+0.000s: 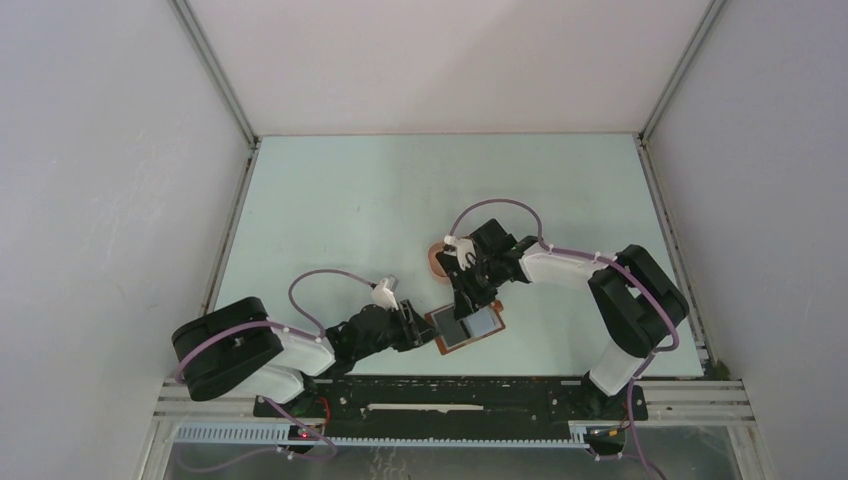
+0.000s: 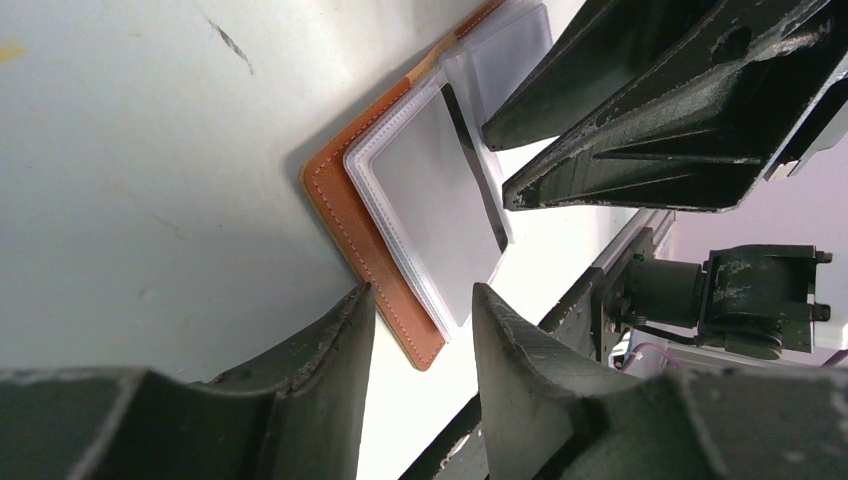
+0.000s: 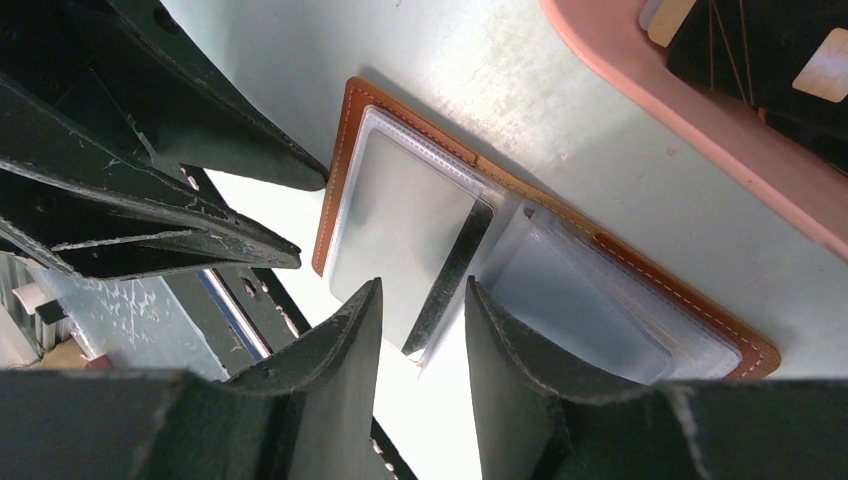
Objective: Put the credit cards into the card holder
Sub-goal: Insert the credit card into the card holder.
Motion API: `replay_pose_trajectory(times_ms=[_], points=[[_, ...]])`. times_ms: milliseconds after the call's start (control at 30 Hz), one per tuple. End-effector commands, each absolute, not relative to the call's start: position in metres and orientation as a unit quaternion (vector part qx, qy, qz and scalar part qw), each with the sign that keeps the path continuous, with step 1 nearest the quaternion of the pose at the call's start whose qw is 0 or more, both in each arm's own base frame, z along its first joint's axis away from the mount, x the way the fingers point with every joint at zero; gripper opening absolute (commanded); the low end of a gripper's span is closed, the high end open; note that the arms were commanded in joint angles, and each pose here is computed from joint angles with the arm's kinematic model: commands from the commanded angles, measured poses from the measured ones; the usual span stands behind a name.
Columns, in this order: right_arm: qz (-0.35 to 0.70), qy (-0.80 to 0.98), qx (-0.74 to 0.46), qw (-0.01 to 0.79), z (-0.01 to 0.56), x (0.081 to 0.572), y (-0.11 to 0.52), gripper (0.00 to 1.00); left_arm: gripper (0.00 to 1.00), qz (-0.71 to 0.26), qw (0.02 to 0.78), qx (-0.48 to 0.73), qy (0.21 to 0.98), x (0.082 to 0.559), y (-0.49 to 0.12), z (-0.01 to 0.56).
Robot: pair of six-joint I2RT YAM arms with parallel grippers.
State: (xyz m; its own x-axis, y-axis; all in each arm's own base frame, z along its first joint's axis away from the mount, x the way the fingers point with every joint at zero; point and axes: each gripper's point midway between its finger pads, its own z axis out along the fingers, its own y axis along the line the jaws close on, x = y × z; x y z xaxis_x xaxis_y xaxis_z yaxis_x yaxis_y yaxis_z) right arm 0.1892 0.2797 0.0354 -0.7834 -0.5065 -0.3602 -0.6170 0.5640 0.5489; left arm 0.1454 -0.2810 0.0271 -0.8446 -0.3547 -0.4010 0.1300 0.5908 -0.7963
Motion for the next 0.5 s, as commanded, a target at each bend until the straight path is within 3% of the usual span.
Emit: replay_pose_trajectory(times_ms=[0, 467], points=[[0.336, 0.883, -0.32, 0.074, 0.032, 0.189, 0.282, 0.45, 0.47, -0.45, 0.271, -0.064, 0.848, 0.147, -0.286, 0.03], [0.398, 0.865, -0.305, 0.027, 0.035, 0.173, 0.297, 0.46, 0.46, -0.456, 0.267, -0.061, 0.847, 0.146, -0.29, 0.029]])
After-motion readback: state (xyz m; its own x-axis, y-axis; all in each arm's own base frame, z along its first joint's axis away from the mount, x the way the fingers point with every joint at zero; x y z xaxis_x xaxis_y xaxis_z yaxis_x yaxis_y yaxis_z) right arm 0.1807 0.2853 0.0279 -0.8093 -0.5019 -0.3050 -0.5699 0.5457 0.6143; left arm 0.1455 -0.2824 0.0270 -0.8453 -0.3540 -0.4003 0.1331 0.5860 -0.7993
